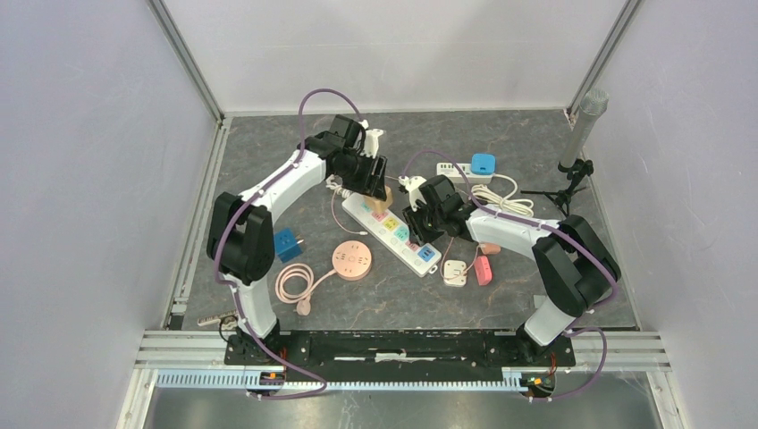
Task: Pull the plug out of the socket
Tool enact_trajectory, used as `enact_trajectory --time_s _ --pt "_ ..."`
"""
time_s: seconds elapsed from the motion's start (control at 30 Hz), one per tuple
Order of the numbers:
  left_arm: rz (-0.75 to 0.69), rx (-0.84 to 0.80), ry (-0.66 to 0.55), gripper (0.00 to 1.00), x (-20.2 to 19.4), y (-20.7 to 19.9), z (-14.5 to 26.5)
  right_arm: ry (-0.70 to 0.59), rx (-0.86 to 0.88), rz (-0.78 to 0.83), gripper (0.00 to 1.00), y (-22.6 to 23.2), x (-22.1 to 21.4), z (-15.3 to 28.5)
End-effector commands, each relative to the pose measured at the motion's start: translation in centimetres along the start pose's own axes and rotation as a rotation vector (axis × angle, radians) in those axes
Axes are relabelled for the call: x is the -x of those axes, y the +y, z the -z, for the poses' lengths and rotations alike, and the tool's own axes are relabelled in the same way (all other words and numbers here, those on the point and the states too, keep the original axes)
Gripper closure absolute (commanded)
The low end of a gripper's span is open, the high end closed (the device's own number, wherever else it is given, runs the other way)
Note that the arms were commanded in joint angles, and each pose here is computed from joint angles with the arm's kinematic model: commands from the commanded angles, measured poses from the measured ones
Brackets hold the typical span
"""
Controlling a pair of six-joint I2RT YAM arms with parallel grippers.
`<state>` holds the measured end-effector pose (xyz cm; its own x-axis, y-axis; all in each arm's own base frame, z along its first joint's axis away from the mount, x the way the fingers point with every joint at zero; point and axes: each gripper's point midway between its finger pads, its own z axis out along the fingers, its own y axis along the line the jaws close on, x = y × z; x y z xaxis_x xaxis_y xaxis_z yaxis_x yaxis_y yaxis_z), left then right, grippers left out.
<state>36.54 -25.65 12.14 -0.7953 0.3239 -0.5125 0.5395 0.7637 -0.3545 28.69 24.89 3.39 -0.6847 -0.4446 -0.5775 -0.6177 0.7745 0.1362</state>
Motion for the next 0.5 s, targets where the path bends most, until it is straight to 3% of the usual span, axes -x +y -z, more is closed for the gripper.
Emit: enact_trajectory --time_s 0.0,0.2,0.47 --pt "0.005 0.074 -0.136 0.92 3.0 0.3 3.5 0.277 -0.108 0.000 0.61 -2.3 -8.7 -1.0" --pt "0.112 0.142 -0.198 0.92 3.6 3.2 5.8 0.233 -0.102 0.003 0.55 -2.1 -6.8 -1.1" --pt "0.515 0.109 -0.317 0.90 2.5 9.8 8.8 0.073 -0.067 0.020 0.38 -1.2 1.3 -0.7"
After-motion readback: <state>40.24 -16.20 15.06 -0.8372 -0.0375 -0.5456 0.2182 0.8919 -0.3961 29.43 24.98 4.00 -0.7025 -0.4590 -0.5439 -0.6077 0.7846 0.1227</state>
